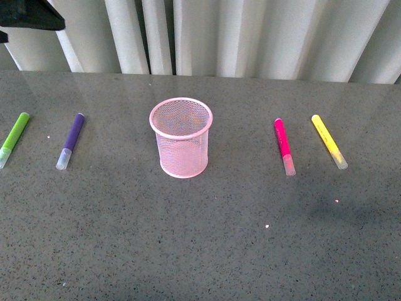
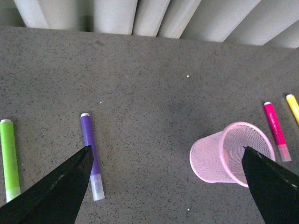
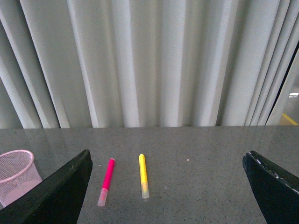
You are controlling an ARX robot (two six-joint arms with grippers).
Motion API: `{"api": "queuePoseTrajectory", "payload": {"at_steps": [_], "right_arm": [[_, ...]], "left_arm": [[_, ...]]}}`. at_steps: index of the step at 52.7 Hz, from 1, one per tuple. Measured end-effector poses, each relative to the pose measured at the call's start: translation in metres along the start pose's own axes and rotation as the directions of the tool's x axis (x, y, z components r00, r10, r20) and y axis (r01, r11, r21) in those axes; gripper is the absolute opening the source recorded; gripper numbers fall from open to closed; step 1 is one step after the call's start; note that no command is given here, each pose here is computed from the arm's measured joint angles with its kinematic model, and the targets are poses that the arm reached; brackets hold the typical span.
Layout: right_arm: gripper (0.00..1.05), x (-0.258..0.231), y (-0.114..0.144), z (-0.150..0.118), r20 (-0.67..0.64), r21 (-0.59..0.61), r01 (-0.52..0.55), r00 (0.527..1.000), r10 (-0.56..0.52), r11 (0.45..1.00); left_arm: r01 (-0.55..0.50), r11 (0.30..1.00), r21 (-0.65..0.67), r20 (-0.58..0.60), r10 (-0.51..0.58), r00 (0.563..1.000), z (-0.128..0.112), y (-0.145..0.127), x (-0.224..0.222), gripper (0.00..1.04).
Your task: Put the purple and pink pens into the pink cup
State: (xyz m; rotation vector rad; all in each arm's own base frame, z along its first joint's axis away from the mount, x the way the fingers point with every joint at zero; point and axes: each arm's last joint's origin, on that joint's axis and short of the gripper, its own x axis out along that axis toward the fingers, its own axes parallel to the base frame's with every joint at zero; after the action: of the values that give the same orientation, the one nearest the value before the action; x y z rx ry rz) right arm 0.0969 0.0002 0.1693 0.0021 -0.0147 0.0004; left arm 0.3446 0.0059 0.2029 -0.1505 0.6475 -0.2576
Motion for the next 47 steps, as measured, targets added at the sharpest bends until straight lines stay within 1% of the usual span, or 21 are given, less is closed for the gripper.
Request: {"api": "queuePoseTrajectory", "payload": {"at_steps": [5,13,18,21,30,34,38,47], "right_arm": [[0.98,0.000,0.000,0.000,0.000,0.000,0.000,1.000,0.000,1.000],[0.98,0.000,0.000,0.000,0.000,0.000,0.000,1.000,0.000,1.000],[0.98,0.000,0.000,0.000,0.000,0.000,0.000,1.000,0.000,1.000],[0.98,0.000,0.000,0.000,0.000,0.000,0.000,1.000,0.000,1.000],[0.98,0.000,0.000,0.000,0.000,0.000,0.000,1.000,0.000,1.000],[0.98,0.000,0.000,0.000,0.000,0.000,0.000,1.000,0.000,1.000],[0.98,0.000,0.000,0.000,0.000,0.000,0.000,1.000,0.000,1.000],[0.98,0.000,0.000,0.000,0.000,0.000,0.000,1.000,0.000,1.000]], "left_arm": [[-0.022,1.000,0.013,-0.069,0.022,0.997,0.008,0.007,0.019,0.98],[-0.053,0.997,0.047,-0.112,0.058,0.992,0.014,0.016,0.041,0.98],[-0.084,0.994,0.074,-0.135,0.094,0.986,0.012,0.019,0.053,0.98],[-0.112,0.990,0.080,-0.160,0.124,0.979,0.008,0.022,0.065,0.98],[-0.091,0.992,0.092,-0.224,0.109,0.968,-0.012,0.027,0.092,0.98],[-0.113,0.989,0.094,-0.259,0.134,0.957,-0.021,0.031,0.105,0.98],[-0.124,0.987,0.098,-0.275,0.147,0.950,-0.026,0.033,0.110,0.98],[-0.114,0.985,0.126,-0.310,0.149,0.939,-0.039,0.034,0.122,0.98]]}}
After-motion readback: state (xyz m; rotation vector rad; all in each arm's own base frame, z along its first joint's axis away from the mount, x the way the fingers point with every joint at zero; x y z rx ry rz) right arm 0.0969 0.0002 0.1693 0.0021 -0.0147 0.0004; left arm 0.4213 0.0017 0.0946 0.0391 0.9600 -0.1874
